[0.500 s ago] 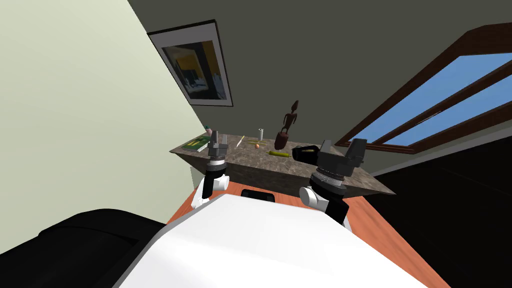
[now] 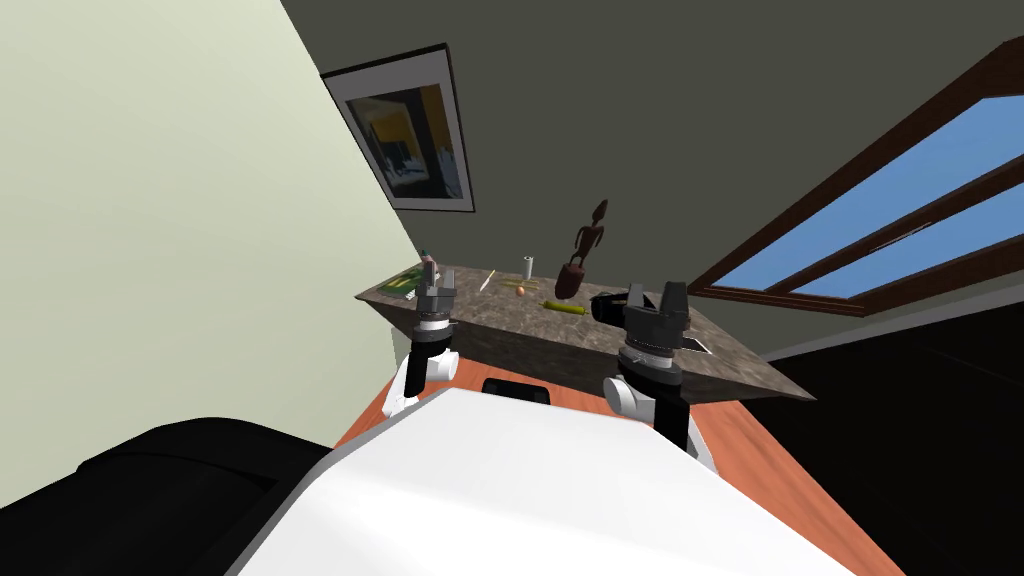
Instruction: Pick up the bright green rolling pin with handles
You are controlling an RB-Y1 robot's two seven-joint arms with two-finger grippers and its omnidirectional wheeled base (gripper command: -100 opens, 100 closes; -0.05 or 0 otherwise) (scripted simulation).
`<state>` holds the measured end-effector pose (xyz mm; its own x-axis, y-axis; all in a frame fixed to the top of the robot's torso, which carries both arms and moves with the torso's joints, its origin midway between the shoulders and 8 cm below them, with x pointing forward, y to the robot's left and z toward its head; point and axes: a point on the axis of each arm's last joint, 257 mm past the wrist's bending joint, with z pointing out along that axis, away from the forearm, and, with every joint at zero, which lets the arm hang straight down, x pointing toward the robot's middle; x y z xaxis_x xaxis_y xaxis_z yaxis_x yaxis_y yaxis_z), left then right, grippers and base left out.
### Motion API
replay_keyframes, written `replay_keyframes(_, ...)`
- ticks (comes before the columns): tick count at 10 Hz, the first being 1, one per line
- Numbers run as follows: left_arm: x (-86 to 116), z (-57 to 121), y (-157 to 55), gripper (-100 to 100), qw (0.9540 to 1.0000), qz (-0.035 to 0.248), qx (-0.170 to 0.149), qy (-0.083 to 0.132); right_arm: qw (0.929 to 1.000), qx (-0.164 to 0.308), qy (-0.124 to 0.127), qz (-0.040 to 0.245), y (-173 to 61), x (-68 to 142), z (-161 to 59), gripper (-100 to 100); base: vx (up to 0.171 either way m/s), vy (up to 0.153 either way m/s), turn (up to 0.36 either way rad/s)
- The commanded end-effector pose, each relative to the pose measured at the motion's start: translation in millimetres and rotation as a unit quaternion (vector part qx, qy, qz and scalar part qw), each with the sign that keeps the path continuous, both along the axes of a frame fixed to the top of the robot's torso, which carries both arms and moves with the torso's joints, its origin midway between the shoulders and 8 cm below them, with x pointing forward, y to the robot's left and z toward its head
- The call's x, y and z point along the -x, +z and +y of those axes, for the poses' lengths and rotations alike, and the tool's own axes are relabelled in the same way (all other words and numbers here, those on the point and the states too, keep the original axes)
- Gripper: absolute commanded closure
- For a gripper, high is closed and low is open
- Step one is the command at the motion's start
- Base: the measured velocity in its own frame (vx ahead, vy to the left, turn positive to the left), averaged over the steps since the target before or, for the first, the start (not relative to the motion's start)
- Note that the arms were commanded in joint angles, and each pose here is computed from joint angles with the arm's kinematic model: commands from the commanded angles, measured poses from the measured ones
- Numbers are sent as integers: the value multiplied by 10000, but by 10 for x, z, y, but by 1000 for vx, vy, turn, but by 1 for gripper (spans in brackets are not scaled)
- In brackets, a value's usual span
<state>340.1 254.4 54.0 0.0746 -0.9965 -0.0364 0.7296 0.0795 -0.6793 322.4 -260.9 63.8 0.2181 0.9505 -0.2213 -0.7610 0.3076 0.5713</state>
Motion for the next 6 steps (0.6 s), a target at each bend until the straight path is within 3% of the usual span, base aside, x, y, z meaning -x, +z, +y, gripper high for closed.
replay_keyframes(1, 0, 0, 0, 0, 10000, 0, 0, 0, 9999, 141, 42, 65, -45, -20, 22, -100, -39, 30, 59)
replay_keyframes(3, 0, 0, 0, 0, 10000, 0, 0, 0, 9980, 535, 99, 337, -273, -142, 50, -100, -60, 51, 151)
replay_keyframes(6, 0, 0, 0, 0, 10000, 0, 0, 0, 9940, 940, 194, 517, -417, -209, 86, -100, -61, 54, 82)
